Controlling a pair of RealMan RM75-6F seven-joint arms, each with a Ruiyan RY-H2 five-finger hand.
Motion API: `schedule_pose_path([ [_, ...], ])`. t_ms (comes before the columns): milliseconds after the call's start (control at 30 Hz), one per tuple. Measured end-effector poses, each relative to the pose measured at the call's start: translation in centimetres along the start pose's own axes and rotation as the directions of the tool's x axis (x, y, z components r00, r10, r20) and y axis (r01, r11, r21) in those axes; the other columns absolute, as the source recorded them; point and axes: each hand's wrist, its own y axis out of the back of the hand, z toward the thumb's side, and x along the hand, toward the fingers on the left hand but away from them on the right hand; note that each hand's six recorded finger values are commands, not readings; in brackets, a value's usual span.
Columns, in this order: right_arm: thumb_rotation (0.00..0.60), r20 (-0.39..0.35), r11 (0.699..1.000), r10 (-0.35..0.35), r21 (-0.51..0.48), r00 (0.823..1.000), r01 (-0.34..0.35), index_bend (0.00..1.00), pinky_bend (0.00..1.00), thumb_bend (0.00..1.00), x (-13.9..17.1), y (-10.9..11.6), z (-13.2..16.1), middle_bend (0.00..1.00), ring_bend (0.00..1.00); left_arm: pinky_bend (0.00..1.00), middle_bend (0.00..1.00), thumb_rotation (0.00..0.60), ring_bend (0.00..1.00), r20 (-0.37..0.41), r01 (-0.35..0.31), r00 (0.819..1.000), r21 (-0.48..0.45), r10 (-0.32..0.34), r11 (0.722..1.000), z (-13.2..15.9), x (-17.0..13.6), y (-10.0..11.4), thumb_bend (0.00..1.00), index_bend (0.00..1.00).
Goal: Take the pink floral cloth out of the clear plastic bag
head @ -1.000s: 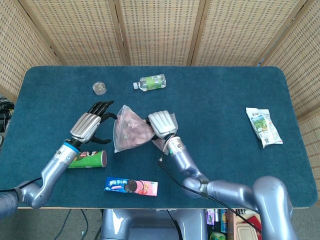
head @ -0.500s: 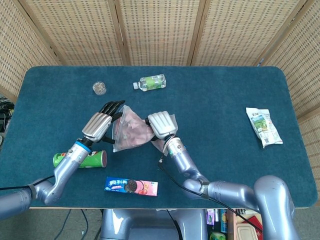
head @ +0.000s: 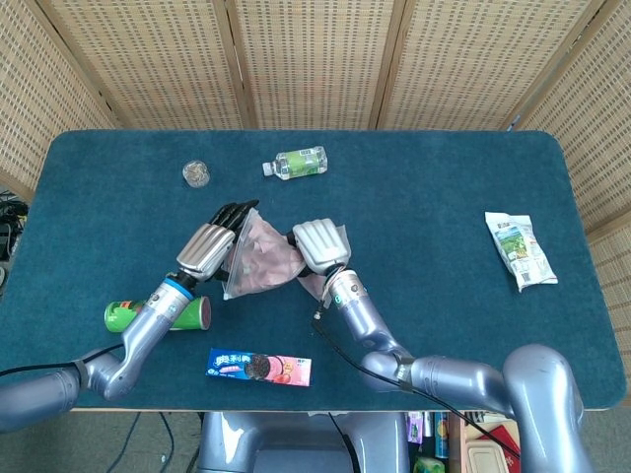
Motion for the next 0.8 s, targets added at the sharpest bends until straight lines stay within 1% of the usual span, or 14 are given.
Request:
schedule_pose_path([
  [67, 0.600, 0.000, 1.000, 0.000, 0.002, 1.000, 0.000, 0.71, 0.63, 0.47, 0.0, 0.1, 0.0, 0.75, 0.72, 0.00, 0.00, 0.600, 0.00, 0.005, -0.002, 1.000, 0.003, 0.002, 1.000, 0.2, 0.2, -0.1, 0.06, 0.34],
  [133, 0.600, 0.001, 1.000, 0.000, 0.003, 1.000, 0.000, 0.71, 0.63, 0.47, 0.0, 0.1, -0.1, 0.75, 0.71, 0.00, 0.00, 0.600, 0.00, 0.007, -0.001, 1.000, 0.002, 0.001, 1.000, 0.4, 0.3, -0.2, 0.10, 0.40],
  [200, 0.600, 0.002, 1.000, 0.001, 0.002, 1.000, -0.001, 0.71, 0.63, 0.47, 0.1, 0.1, -0.1, 0.75, 0.71, 0.00, 0.00, 0.600, 0.00, 0.010, 0.000, 1.000, 0.000, 0.000, 1.000, 0.6, 0.4, -0.3, 0.18, 0.49],
  [367, 0.600, 0.001, 1.000, 0.002, 0.002, 1.000, -0.002, 0.71, 0.63, 0.47, 0.2, 0.1, -0.1, 0.75, 0.72, 0.00, 0.00, 0.600, 0.00, 0.017, 0.007, 1.000, -0.006, -0.007, 1.000, 1.0, 0.7, -0.6, 0.34, 0.63],
  [467, 0.600, -0.001, 1.000, 0.002, 0.003, 1.000, -0.002, 0.71, 0.63, 0.47, 0.3, 0.1, -0.1, 0.75, 0.72, 0.00, 0.00, 0.600, 0.00, 0.018, 0.002, 1.000, -0.008, -0.002, 1.000, 1.1, 0.8, -0.7, 0.37, 0.67],
  [800, 0.600, 0.000, 1.000, 0.007, 0.011, 1.000, -0.007, 0.71, 0.63, 0.48, 0.6, 0.2, -0.4, 0.75, 0.72, 0.00, 0.00, 0.600, 0.00, 0.011, -0.016, 1.000, -0.012, 0.016, 1.000, 1.2, 0.9, -0.8, 0.38, 0.70],
])
